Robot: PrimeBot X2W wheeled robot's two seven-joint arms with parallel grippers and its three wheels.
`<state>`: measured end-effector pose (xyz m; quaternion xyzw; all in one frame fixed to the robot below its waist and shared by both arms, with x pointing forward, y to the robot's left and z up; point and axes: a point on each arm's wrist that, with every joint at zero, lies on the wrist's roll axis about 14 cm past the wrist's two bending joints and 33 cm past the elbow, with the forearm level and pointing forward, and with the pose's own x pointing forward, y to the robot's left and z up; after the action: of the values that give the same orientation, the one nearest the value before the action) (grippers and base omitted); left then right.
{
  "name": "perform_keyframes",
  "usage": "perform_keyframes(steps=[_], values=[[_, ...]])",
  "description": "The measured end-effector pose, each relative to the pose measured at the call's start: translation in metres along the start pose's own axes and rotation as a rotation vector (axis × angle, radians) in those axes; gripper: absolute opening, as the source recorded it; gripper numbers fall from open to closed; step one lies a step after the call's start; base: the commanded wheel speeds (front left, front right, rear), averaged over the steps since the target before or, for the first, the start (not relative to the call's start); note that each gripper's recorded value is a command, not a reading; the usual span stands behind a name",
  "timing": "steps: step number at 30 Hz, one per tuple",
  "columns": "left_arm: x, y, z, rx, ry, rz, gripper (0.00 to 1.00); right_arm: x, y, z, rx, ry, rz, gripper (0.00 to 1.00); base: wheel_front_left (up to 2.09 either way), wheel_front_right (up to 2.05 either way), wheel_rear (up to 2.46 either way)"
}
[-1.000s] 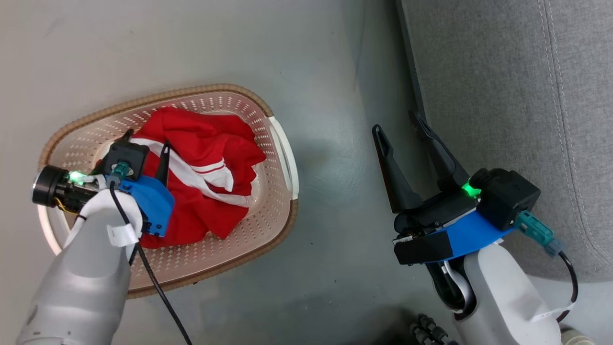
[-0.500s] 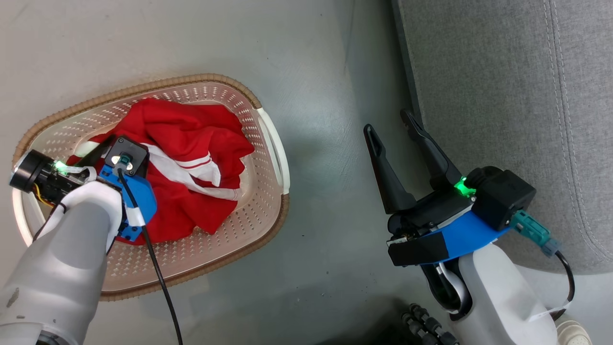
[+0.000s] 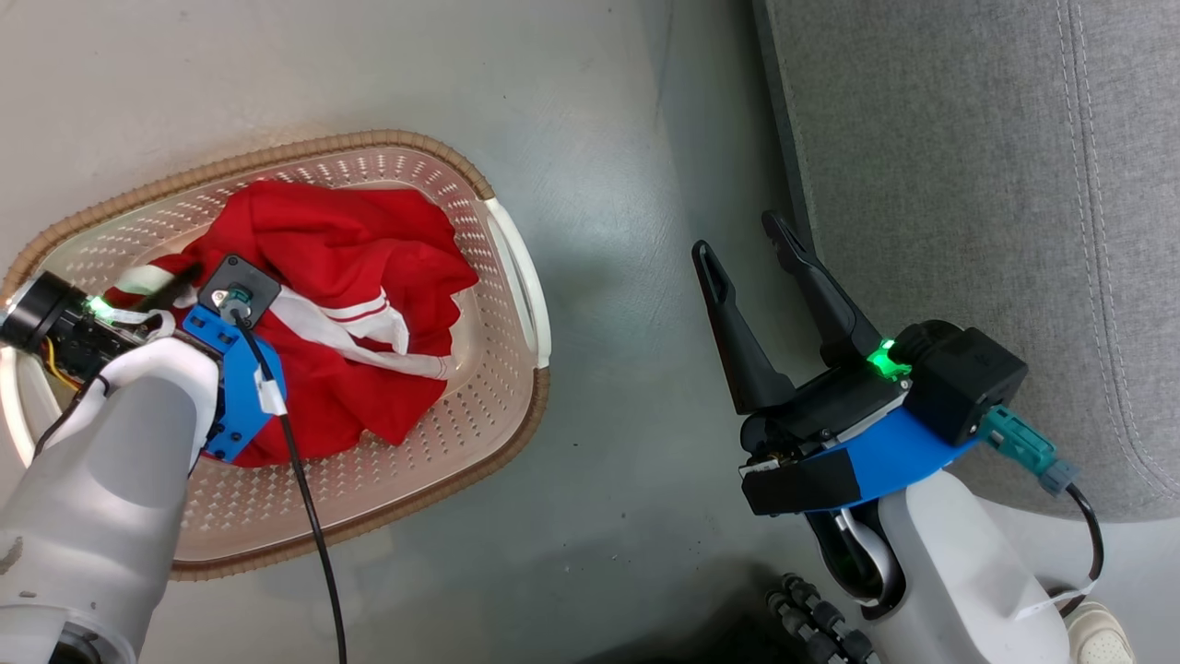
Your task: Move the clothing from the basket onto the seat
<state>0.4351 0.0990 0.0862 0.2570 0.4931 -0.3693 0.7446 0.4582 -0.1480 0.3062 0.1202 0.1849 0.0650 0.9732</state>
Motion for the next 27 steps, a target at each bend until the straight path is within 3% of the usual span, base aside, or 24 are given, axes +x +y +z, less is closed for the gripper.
perform_keyframes(steps=[17,27], values=[[-0.005,-0.010,0.014,-0.045,-0.030,-0.011,0.00,0.001,0.000,0.007,-0.003,-0.014,0.000,1.00,0.00,0.00,0.00],[-0.046,-0.013,0.037,-0.143,-0.139,0.038,0.00,-0.010,0.008,0.044,-0.039,-0.096,0.010,1.00,0.00,0.00,0.00]])
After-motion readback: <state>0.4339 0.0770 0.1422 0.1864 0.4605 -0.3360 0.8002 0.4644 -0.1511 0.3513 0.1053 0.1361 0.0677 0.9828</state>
